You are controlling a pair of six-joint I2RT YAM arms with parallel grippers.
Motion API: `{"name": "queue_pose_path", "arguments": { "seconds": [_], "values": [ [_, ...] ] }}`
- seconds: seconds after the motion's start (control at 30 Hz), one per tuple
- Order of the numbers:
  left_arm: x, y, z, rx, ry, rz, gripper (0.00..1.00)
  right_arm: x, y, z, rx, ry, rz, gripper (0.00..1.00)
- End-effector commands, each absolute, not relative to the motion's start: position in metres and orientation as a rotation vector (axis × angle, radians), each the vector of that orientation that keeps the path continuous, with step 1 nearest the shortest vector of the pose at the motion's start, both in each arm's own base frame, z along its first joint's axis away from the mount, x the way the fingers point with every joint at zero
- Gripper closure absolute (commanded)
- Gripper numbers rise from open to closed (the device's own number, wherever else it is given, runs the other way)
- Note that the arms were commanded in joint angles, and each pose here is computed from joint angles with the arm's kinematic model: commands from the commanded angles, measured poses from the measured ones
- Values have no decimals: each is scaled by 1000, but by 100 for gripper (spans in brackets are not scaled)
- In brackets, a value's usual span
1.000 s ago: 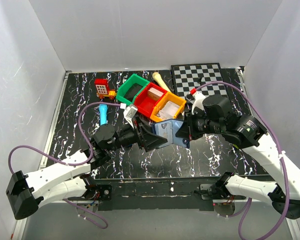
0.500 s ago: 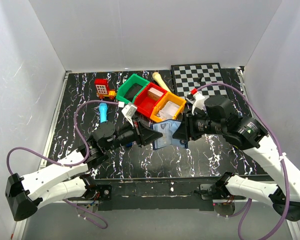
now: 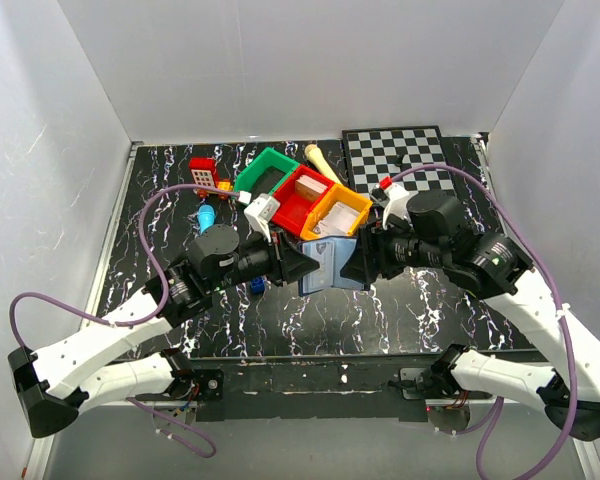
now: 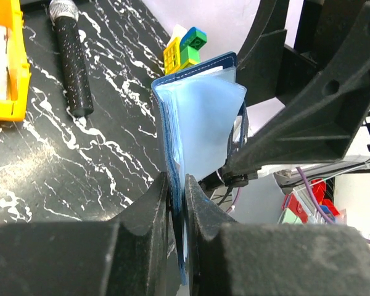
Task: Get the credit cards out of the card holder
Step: Open the card holder at the center of the board.
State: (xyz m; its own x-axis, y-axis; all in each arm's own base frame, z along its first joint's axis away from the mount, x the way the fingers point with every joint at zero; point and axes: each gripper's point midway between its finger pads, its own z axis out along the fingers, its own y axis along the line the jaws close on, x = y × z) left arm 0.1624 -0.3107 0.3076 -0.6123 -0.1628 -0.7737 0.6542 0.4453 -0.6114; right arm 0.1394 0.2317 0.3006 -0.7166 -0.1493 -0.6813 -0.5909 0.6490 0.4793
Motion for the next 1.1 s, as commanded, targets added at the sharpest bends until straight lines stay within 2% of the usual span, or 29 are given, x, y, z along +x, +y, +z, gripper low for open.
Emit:
{"name": "queue_pose_path", "arguments": {
  "seconds": [0.0, 0.1, 0.2, 0.53, 0.77, 1.07],
  "values": [
    [157, -310, 317, 414, 1883, -1282, 100, 155, 231, 299, -541, 2225, 889, 37],
    [156, -305, 320, 412, 1870, -1281, 100, 159, 226, 299, -518, 2215, 852, 60],
    [155, -302, 322, 412, 1857, -1274, 100, 161, 220, 296, -518, 2231, 806, 66],
    [152, -283, 323, 405, 1848, -1211, 100, 174, 178, 282, -404, 2278, 598, 65],
    [156, -278, 287, 373, 1951, -1140, 100, 178, 165, 274, -372, 2303, 545, 57],
    [169, -301, 211, 344, 2083, -1131, 100, 171, 197, 276, -425, 2160, 800, 46]
  ]
}}
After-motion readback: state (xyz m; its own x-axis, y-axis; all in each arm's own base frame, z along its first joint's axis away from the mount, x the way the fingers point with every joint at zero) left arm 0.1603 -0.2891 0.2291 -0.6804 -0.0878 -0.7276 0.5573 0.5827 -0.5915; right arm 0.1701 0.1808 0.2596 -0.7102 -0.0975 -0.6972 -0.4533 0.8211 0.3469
